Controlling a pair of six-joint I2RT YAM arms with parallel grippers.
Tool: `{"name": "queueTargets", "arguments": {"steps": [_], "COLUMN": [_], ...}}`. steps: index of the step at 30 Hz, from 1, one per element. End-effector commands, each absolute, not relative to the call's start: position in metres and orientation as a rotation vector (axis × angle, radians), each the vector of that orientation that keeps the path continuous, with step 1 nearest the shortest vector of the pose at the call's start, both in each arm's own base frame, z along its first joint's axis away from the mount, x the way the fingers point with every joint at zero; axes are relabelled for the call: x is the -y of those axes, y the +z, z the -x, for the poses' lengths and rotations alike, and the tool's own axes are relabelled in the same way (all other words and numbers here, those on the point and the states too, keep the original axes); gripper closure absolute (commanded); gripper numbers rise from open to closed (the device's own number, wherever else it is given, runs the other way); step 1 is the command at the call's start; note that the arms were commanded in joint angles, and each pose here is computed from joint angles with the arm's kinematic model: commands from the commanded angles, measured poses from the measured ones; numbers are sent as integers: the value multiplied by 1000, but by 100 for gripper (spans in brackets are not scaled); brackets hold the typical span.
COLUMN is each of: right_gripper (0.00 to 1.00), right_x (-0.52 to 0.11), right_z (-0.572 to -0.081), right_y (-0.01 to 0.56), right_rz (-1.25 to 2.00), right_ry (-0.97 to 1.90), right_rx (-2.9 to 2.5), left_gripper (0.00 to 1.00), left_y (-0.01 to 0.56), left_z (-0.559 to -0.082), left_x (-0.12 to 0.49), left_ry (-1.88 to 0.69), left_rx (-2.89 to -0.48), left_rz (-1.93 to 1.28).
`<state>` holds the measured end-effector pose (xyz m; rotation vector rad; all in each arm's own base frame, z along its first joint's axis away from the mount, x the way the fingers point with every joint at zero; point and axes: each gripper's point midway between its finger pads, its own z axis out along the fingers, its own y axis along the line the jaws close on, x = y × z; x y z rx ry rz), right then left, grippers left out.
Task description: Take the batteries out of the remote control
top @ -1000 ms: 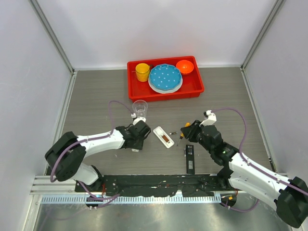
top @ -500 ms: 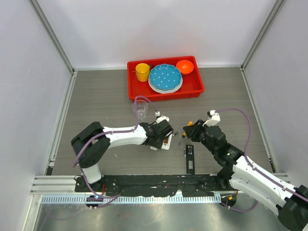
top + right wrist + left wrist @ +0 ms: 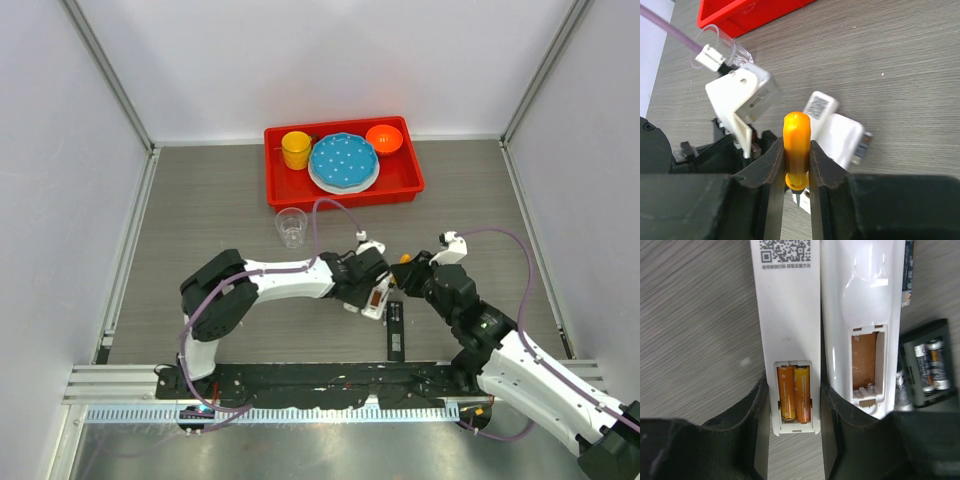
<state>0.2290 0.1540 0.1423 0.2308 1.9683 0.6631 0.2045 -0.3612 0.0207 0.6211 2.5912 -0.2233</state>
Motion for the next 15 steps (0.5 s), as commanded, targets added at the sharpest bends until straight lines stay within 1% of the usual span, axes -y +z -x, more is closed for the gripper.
{"name": "queueTargets", "arguments": {"steps": [1, 5, 8, 15], "right_gripper": [99, 99, 99, 99], "right_x": [-146, -143, -142, -142], "right_z": [-234, -233, -233, -234], "right_y": [170, 170, 169, 167], "right_rz": [-250, -257, -258, -258], "right_ry": [640, 634, 632, 621], "right_rx": [-1897, -1896, -1900, -1909], "left_gripper": [98, 98, 98, 98], "left_y": [37, 33, 32, 39], "left_z": [-178, -174, -176, -188], "left_x": [454, 464, 458, 424], "left_ry": [-668, -701, -680, -500], "left_rx": [-2531, -2534, -2527, -2487], "left_rz": [-698, -714, -705, -733]}}
